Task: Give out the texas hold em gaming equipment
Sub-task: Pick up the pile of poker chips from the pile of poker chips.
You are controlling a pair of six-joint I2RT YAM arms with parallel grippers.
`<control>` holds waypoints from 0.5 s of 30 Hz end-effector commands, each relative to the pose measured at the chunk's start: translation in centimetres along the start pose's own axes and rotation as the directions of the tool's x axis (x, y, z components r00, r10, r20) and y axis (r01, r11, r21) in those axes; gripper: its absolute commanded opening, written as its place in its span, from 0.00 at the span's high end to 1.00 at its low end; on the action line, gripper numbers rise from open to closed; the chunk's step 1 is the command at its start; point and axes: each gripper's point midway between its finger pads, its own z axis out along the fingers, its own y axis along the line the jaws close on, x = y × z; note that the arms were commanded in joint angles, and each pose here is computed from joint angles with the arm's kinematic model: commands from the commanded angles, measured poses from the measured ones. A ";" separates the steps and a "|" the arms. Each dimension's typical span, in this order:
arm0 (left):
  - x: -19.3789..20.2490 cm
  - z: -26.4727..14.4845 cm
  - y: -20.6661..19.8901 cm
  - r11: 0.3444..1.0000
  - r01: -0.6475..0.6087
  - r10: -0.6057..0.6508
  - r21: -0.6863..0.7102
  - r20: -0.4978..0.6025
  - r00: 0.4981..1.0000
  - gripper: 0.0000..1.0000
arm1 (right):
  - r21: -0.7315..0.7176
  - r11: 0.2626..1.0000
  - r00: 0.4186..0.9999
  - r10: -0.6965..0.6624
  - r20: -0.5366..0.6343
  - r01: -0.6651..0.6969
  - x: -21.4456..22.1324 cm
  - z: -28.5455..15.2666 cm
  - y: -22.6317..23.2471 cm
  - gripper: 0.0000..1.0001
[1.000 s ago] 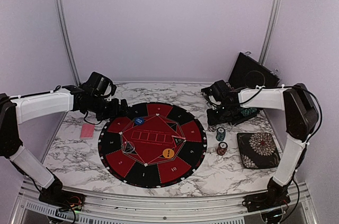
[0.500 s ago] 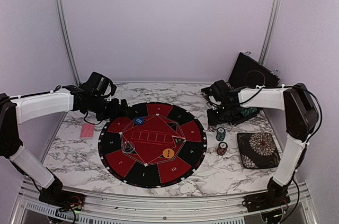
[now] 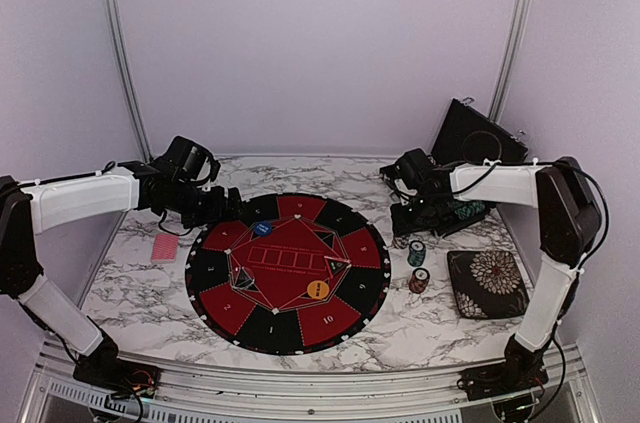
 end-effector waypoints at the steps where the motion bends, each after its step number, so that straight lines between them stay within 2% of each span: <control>1: -0.7 0.1 -0.3 1.000 0.000 0.000 0.007 0.007 1.000 0.01 | 0.011 1.000 0.998 0.003 0.059 -0.004 -2.4 -1.3 0.0 0.68; 10: -0.6 0.0 -0.1 1.000 -0.001 0.001 0.001 0.009 1.000 0.01 | 0.013 1.000 0.997 -0.020 0.077 0.019 -3.6 -1.9 0.8 0.68; 15: -0.6 0.0 -0.1 1.000 -0.002 0.002 -0.002 0.009 1.000 0.01 | -0.004 0.998 0.994 -0.065 0.094 0.065 -4.7 -2.3 3.4 0.68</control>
